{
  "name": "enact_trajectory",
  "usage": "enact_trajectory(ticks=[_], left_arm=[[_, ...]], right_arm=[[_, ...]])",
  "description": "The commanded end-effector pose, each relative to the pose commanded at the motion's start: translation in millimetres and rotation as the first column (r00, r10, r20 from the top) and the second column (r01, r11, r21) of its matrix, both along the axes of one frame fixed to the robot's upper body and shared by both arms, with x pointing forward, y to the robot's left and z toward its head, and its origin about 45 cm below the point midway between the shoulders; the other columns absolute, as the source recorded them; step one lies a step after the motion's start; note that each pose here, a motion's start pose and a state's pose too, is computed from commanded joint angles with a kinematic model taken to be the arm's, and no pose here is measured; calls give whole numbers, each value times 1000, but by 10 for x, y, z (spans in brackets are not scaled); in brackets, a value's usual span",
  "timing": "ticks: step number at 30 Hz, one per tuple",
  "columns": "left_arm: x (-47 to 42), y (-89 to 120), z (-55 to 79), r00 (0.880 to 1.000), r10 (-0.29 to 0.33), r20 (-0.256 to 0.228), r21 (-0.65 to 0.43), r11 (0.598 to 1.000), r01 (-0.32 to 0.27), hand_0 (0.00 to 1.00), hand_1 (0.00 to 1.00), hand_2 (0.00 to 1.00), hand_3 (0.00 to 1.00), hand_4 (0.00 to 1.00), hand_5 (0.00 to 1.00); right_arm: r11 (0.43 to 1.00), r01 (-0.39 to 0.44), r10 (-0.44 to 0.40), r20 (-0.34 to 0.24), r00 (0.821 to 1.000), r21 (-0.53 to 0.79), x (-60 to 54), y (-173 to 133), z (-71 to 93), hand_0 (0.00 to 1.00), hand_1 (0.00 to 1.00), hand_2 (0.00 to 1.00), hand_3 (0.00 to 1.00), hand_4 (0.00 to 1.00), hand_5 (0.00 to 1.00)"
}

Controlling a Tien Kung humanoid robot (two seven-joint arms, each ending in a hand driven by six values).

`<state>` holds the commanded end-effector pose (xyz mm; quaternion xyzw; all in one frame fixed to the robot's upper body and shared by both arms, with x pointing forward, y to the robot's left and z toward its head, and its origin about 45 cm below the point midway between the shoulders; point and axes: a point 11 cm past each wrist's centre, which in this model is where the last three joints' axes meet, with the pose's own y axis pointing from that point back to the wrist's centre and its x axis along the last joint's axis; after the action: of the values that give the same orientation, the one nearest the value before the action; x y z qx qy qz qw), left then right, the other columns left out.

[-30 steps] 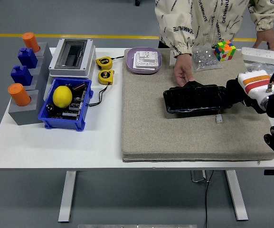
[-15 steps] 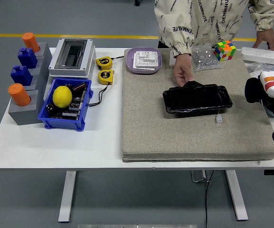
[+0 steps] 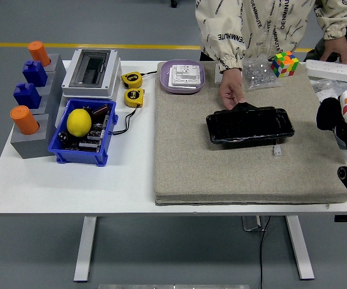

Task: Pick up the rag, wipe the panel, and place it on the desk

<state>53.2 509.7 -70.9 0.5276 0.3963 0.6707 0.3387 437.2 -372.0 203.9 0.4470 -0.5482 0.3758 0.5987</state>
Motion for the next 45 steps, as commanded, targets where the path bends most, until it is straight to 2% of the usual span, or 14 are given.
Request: enact_trajectory(ticks=[4,9,11,14,19,25,37,45], left_arm=[[26,5,7,1000,-2,5,1,1000,2,635,658,684,573,612,510],[15,22,14,1000,2,4,5,1000,-2,633,658,684,572,613,510],[10,25,14,1000,3,3,6,1000,-3,633,658,684,572,613,510],[19,19,13,1000,4,6,4,1000,-4,636,658,685,572,613,510],[24,5,7,1000,6,8,1,1000,-6,635,658,684,571,613,509],[54,-6,5,1000,4,15,0,1000,-4,635,658,684,571,613,507],[59,-6,6,1000,6,16,0,1000,-6,635,658,684,572,612,509],[69,-14,4,1000,8,19,-3,1000,-8,635,658,682,572,613,510]], right_arm=[[1000,14,-14,9,1000,9,-29,10,70,311,323,360,365,922,17],[1000,15,-15,25,1000,25,-77,27,202,304,322,360,365,921,18],[999,-6,5,26,1000,34,-95,50,230,304,322,360,365,921,18],[996,-88,87,19,996,33,-141,134,257,299,322,360,365,918,18],[988,-151,151,24,988,16,-226,206,260,295,322,359,364,917,19],[968,-252,253,34,967,-6,-272,303,231,292,321,359,363,914,21],[957,-288,289,55,956,-21,-291,266,229,293,321,360,364,913,22],[950,-309,310,42,950,-40,-338,209,190,292,322,361,365,912,22]])
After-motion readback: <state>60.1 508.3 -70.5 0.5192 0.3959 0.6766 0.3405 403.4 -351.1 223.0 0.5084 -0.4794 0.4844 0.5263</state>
